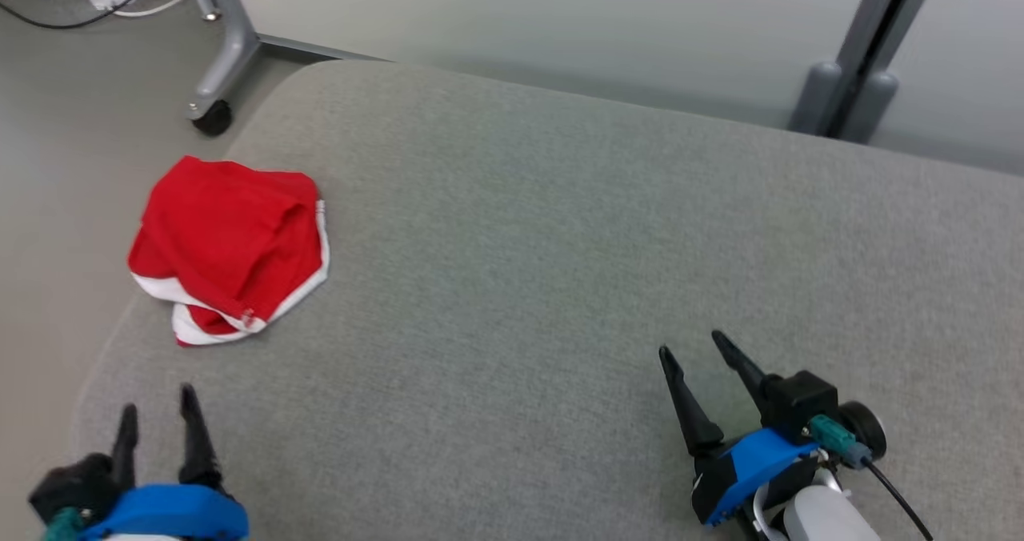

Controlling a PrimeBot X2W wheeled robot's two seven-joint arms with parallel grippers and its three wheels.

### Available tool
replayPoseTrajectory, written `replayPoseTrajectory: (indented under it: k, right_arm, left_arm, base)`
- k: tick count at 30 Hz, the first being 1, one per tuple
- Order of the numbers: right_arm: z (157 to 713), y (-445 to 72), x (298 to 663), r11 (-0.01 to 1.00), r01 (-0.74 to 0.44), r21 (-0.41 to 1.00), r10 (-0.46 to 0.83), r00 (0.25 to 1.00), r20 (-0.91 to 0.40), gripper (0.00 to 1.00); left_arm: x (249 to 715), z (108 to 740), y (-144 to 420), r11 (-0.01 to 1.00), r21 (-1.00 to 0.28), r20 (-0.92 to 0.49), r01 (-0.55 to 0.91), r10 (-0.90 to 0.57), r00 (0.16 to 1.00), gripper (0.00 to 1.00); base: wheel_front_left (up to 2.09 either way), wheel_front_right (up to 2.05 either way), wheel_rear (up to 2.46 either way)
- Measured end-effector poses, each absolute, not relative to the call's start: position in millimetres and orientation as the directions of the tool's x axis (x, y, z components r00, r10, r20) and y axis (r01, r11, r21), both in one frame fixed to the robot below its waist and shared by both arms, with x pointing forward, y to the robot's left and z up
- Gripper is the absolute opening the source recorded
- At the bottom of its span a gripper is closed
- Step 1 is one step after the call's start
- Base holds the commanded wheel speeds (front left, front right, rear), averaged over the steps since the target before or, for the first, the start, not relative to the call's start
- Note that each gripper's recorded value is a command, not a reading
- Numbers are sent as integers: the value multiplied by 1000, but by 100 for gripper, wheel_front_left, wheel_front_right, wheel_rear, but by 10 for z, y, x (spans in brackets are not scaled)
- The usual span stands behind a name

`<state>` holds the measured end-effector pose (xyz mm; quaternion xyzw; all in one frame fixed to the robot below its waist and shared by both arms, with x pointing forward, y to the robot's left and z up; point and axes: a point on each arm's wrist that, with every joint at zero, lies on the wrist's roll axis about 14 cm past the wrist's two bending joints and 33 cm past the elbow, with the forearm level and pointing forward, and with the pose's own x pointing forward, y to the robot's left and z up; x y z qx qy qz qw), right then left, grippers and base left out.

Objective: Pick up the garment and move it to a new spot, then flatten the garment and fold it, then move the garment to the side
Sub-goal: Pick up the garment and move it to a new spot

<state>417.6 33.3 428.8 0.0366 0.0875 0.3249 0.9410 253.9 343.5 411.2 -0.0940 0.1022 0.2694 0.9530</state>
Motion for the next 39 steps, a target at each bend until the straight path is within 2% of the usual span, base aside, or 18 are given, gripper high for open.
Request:
replayPoseTrajectory:
  k: [7,15,23,24,25,29,33,39]
  right_arm:
    - [4149,253,4397,801,-584,126,598,788,-145,100]
    - [3962,177,4636,816,-564,131,578,802,-152,100]
    - [3847,59,4749,836,-534,127,549,821,-158,100]
    - [3847,45,4757,838,-531,127,545,823,-157,100]
    - [3851,27,4766,841,-526,126,541,827,-156,100]
    - [3910,-43,4791,853,-506,131,521,841,-144,100]
    - [4005,-102,4750,861,-488,142,506,852,-134,100]
    - [4186,-175,4612,868,-466,171,487,866,-112,100]
  left_arm:
    - [3103,4136,3788,837,-107,-255,-537,499,828,100]
    - [3664,3966,4019,860,-54,-329,-507,464,823,100]
    - [3784,3624,4050,859,-44,-445,-509,440,780,100]
    - [3791,3603,4050,858,-47,-452,-512,438,777,43]
    - [3813,3604,4051,862,-44,-453,-506,434,779,0]
    - [3979,3801,4076,878,-52,-396,-477,420,817,0]
    - [4192,4256,4058,907,-68,-263,-416,386,884,0]
    - [4470,4953,3649,969,-71,-54,-235,231,971,0]
  base:
    - [0,0,0]
    - [0,0,0]
    - [0,0,0]
    - [0,0,0]
    - [0,0,0]
    - [0,0,0]
    - [0,0,0]
    - [0,0,0]
